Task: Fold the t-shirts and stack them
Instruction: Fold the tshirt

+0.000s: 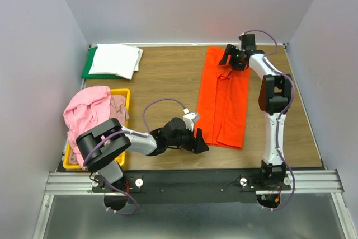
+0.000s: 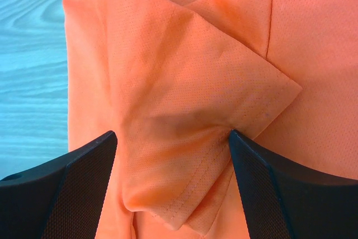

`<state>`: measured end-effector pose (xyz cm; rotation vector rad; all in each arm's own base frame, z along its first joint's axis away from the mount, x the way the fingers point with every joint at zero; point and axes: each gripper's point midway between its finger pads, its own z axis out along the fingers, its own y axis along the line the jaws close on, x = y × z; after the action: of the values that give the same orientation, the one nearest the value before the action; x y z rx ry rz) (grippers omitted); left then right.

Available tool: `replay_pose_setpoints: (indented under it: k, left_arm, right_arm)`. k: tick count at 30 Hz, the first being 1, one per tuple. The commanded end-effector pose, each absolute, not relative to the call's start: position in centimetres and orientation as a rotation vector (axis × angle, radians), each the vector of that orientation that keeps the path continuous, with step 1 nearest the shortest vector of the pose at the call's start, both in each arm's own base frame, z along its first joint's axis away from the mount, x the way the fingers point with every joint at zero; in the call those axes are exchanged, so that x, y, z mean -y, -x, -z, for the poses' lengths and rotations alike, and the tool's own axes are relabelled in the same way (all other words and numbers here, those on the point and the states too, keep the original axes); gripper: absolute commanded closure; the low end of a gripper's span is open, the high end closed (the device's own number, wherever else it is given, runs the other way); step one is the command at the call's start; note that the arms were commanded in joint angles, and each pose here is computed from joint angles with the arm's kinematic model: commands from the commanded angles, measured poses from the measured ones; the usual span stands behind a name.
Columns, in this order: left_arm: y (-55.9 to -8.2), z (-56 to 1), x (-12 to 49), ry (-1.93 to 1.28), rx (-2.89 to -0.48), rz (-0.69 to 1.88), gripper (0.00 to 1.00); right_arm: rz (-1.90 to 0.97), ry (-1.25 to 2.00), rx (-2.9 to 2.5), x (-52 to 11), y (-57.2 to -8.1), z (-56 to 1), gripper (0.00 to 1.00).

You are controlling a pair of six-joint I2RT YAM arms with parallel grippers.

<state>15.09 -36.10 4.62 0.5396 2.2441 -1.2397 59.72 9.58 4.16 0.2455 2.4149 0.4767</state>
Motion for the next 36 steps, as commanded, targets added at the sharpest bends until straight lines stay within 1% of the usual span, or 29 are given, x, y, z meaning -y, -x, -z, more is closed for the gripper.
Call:
replay_pose_setpoints:
  k: [1,3,8,9,12,13,14,16,19,22,25,36]
  left_arm:
    - [-14.6,-5.5,36.6,-0.532,-2.255,1.27,0.25]
    - [-14.8,-5.7,36.5,-0.525,-2.258,1.252,0.25]
    - [-16.3,-7.8,36.8,-0.528,-2.208,1.174,0.25]
    - [-16.7,-8.2,36.9,-0.532,-2.196,1.163,0.25]
    - [-17.6,-9.5,37.7,-0.551,-2.16,1.138,0.25]
    - [-17.7,-9.4,38.0,-0.555,-2.162,1.136,0.25]
    - [-18.0,-9.7,38.3,-0.558,-2.154,1.138,0.25]
    - [-18.1,-9.6,38.7,-0.563,-2.154,1.136,0.25]
    - [-18.2,-8.3,39.2,-0.586,-2.184,1.12,0.25]
    - [-17.9,-6.3,39.7,-0.623,-2.231,1.107,0.25]
    - [-17.9,-5.8,40.2,-0.649,-2.233,1.107,0.25]
    - [-17.2,-2.7,39.7,-0.665,-2.314,1.074,0.25]
  right_arm:
    - [-0.514,-0.236,-2.562,-11.6,-57.0,-0.1,0.12]
    - [-0.505,-0.224,-2.545,-11.5,-57.1,-1.1,0.11]
    - [-0.472,-0.164,-2.449,-11.0,-57.2,-6.9,0.1]
    - [-0.463,-0.162,-2.418,-10.9,-57.1,-8.8,0.1]
    - [-0.421,-0.191,-2.406,-10.2,-56.0,-10.2,0.1]
    - [-0.417,-0.193,-2.379,-10.0,-55.6,-12.0,0.1]
    - [-0.396,-0.205,-2.405,-9.8,-54.7,-11.1,0.1]
    - [-0.377,-0.215,-2.403,-9.5,-53.8,-11.5,0.1]
    - [-0.354,-0.234,-2.434,-9.2,-51.9,-10.5,0.1]
    - [-0.348,-0.252,-2.474,-9.1,-50.3,-8.8,0.1]
    - [-0.346,-0.26,-2.513,-9.2,-49.2,-6.8,0.1]
    - [-0.364,-0.271,-2.588,-9.9,-49.3,-2.1,0.1]
